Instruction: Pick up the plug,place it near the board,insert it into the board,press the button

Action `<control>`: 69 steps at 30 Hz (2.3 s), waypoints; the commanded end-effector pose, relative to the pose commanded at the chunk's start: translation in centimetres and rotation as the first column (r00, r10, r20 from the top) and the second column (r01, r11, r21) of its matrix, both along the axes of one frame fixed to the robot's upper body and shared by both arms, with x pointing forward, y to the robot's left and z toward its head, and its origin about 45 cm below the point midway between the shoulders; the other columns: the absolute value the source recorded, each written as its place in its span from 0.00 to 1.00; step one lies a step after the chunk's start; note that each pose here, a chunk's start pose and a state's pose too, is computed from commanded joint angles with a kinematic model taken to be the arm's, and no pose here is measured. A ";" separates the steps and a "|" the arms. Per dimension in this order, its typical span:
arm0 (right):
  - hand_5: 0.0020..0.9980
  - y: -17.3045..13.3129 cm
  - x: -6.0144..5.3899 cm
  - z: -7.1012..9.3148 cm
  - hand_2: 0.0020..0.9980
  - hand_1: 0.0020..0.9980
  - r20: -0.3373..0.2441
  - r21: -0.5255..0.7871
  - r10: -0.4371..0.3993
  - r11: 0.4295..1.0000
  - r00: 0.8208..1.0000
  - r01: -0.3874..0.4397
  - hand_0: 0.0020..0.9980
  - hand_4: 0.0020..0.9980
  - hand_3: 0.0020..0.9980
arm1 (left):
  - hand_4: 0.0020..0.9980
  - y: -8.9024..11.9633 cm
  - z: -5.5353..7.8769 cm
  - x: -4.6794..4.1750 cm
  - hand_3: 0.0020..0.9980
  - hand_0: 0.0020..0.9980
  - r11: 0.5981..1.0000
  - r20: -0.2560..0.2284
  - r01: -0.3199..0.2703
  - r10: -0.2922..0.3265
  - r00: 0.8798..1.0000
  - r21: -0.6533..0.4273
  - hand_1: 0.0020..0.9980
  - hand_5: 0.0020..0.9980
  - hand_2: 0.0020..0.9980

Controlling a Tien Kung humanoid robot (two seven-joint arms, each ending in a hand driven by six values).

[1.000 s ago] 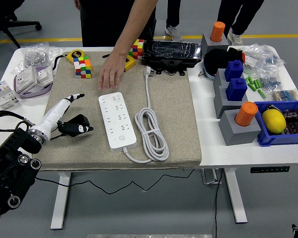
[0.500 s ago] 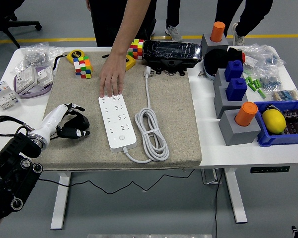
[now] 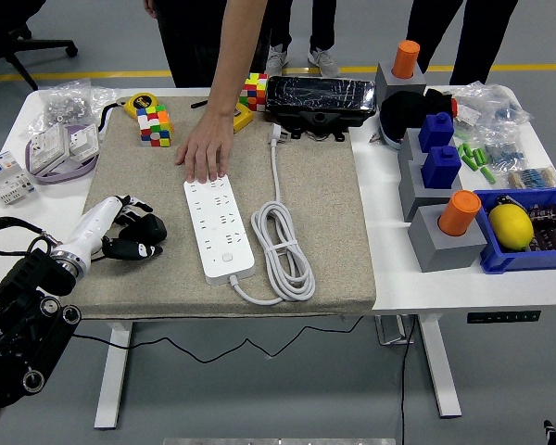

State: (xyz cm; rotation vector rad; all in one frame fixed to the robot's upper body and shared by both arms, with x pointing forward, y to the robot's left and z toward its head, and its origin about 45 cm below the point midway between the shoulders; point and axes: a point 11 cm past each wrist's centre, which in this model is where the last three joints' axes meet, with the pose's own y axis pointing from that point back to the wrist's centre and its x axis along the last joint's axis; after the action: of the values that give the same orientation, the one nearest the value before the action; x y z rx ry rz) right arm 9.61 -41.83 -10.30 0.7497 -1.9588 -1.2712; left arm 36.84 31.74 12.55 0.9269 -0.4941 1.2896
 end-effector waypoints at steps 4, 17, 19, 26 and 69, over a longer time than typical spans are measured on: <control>1.00 0.0 0.0 0.0 0.76 0.77 0.001 0.001 -0.001 1.000 1.000 0.001 0.81 1.00 0.80 | 1.00 0.1 0.0 0.08 0.41 0.50 1.000 0.003 -0.014 0.014 1.000 0.007 0.52 0.25 0.42; 1.00 0.0 0.3 0.1 0.76 0.77 0.006 -0.001 -0.002 1.000 1.000 0.002 0.81 1.00 0.80 | 1.00 0.2 0.2 0.27 0.34 0.39 0.999 0.029 -0.025 0.024 0.999 0.036 0.36 0.27 0.33; 1.00 -0.1 0.3 0.1 0.76 0.77 0.006 -0.001 -0.002 1.000 1.000 0.002 0.81 1.00 0.80 | 1.00 0.2 0.2 0.29 0.34 0.39 0.999 0.031 -0.024 0.022 0.999 0.040 0.36 0.27 0.33; 1.00 -0.1 0.3 0.1 0.76 0.77 0.009 -0.002 -0.004 1.000 1.000 0.004 0.81 1.00 0.80 | 1.00 -0.1 0.4 0.36 0.33 0.36 0.999 0.042 -0.010 0.008 0.999 0.053 0.30 0.27 0.31; 1.00 -0.3 0.5 0.2 0.76 0.77 0.015 -0.009 -0.020 1.000 1.000 0.020 0.81 1.00 0.80 | 0.81 -6.4 11.9 1.22 0.48 0.32 0.953 0.275 0.195 -0.256 0.927 0.230 0.35 0.00 0.43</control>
State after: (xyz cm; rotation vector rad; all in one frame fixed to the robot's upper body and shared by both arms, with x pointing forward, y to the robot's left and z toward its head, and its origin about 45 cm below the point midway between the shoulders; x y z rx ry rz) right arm 10.06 -42.13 -10.09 0.7385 -1.9877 -1.2708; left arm 38.06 25.36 24.44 0.8108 -0.9585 1.1875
